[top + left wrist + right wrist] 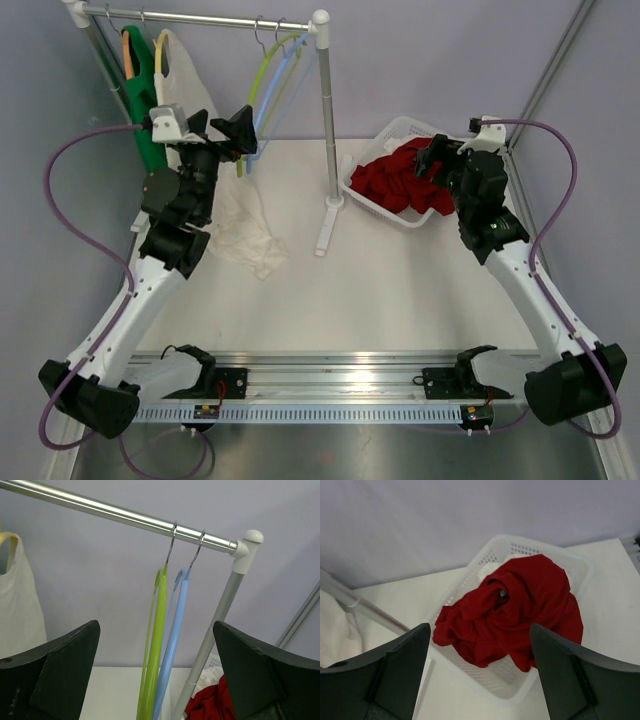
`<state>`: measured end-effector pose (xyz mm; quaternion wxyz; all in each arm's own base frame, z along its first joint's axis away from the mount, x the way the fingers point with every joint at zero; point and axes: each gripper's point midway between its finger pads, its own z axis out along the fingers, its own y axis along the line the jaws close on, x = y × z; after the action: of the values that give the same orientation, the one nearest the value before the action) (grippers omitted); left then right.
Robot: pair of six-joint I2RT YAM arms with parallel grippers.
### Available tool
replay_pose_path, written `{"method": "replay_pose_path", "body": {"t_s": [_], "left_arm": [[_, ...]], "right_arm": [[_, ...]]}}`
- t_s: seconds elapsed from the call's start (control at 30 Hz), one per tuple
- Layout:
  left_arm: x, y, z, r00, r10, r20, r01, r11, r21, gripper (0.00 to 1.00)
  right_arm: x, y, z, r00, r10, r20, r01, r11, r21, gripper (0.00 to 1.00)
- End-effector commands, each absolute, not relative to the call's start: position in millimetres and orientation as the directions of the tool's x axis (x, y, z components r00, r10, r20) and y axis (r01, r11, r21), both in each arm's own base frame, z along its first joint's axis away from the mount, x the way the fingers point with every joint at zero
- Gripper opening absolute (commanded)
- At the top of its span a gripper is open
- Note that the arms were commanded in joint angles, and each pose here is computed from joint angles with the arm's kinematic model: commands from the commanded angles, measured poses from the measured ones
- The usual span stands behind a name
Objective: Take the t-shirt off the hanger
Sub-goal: Hang the hanger back to the clothesline with the left arm
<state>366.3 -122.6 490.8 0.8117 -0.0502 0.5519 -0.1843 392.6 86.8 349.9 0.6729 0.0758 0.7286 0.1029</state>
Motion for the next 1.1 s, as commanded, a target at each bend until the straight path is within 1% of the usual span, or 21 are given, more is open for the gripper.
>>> {"method": "replay_pose_path", "body": {"t_s": [0.0, 0.03, 0.1, 0.17, 0.2, 0.23, 0.27, 0.3, 0.33, 0.4, 0.43, 0.53, 0.6, 0.67, 0.73, 0.77, 0.83, 0.93, 1.07], "left_arm": [[325.6, -103.9, 502.5, 0.385, -0.461, -0.8, 0.268, 0.885, -0.381, 0.99], [319.9, -104.3, 495.9, 0.368, -0.462, -0.807, 0.276, 0.883, -0.38, 0.99], [313.1, -107.4, 477.5, 0.328, -0.472, -0.818, 0.288, 0.875, -0.389, 0.99], [295.3, -108.8, 472.8, 0.3, -0.507, -0.808, 0.336, 0.849, -0.408, 0.99], [294.7, -110.7, 452.2, 0.265, -0.509, -0.819, 0.334, 0.845, -0.417, 0.99], [290.3, -114.8, 445.3, 0.246, -0.518, -0.819, 0.358, 0.834, -0.42, 0.99], [280.5, -113.6, 442.6, 0.246, -0.535, -0.808, 0.381, 0.82, -0.427, 0.99], [279.9, -118.6, 425.2, 0.213, -0.543, -0.812, 0.395, 0.808, -0.437, 0.99], [275.6, -123.4, 421.2, 0.203, -0.547, -0.812, 0.425, 0.796, -0.43, 0.99], [267.1, -124.4, 415.9, 0.19, -0.556, -0.809, 0.447, 0.783, -0.432, 0.99], [264.5, -128.3, 406.3, 0.165, -0.545, -0.822, 0.46, 0.78, -0.425, 0.99], [252.6, -130.1, 395.3, 0.146, -0.53, -0.835, 0.486, 0.774, -0.406, 0.99], [240.5, -126.4, 395.4, 0.156, -0.538, -0.828, 0.502, 0.765, -0.403, 0.99], [231.7, -129.1, 385.4, 0.134, -0.551, -0.823, 0.529, 0.742, -0.411, 0.99], [215.7, -127.2, 387.4, 0.151, -0.582, -0.799, 0.571, 0.711, -0.41, 0.99], [212.6, -132.1, 374.7, 0.124, -0.588, -0.8, 0.592, 0.69, -0.416, 0.99], [200.3, -131.0, 376.3, 0.144, -0.606, -0.782, 0.627, 0.667, -0.402, 0.99], [201.0, -126.3, 366.4, 0.146, -0.594, -0.791, 0.602, 0.688, -0.406, 0.99], [201.0, -125.6, 362.0, 0.147, -0.586, -0.797, 0.597, 0.695, -0.401, 0.99]], "right_arm": [[415.9, 76.4, 341.2, -0.129, 0.326, -0.937, -0.004, 0.944, 0.329, 0.89], [427.6, 74.1, 324.8, -0.162, 0.333, -0.929, 0.023, 0.942, 0.334, 0.89], [441.4, 60.9, 317.1, -0.16, 0.37, -0.915, 0.078, 0.929, 0.362, 0.9], [458.1, 47.5, 294.5, -0.183, 0.408, -0.895, 0.138, 0.912, 0.387, 0.91], [463.6, 41.9, 288.5, -0.179, 0.428, -0.886, 0.159, 0.901, 0.403, 0.92], [471.2, 36.3, 273.3, -0.191, 0.46, -0.867, 0.195, 0.884, 0.426, 0.92], [474.3, 30.4, 266.2, -0.189, 0.482, -0.855, 0.216, 0.87, 0.443, 0.92], [478.8, 15.3, 261.4, -0.153, 0.511, -0.846, 0.24, 0.85, 0.47, 0.91], [480.3, 10.7, 253.6, -0.143, 0.559, -0.817, 0.256, 0.818, 0.515, 0.91], [479.8, 7.9, 240.9, -0.117, 0.611, -0.783, 0.231, 0.783, 0.577, 0.88], [478.7, -10.4, 237.7, -0.086, 0.664, -0.743, 0.248, 0.737, 0.629, 0.87], [477.3, -16.0, 220.9, -0.072, 0.711, -0.699, 0.24, 0.693, 0.68, 0.84], [478.6, -17.5, 208.4, -0.071, 0.726, -0.684, 0.25, 0.677, 0.692, 0.82], [476.8, -19.9, 193.6, -0.076, 0.75, -0.658, 0.264, 0.651, 0.712, 0.82], [479.8, -18.9, 191.7, -0.064, 0.761, -0.646, 0.234, 0.641, 0.731, 0.8], [479.6, -20.2, 187.6, -0.064, 0.764, -0.642, 0.241, 0.636, 0.733, 0.75], [482.3, -21.4, 179.5, -0.07, 0.762, -0.644, 0.248, 0.638, 0.729, 0.72], [487.7, -14.3, 171.0, -0.112, 0.767, -0.632, 0.229, 0.638, 0.735, 0.73], [488.7, -11.8, 165.2, -0.125, 0.776, -0.619, 0.217, 0.63, 0.746, 0.73]]}}
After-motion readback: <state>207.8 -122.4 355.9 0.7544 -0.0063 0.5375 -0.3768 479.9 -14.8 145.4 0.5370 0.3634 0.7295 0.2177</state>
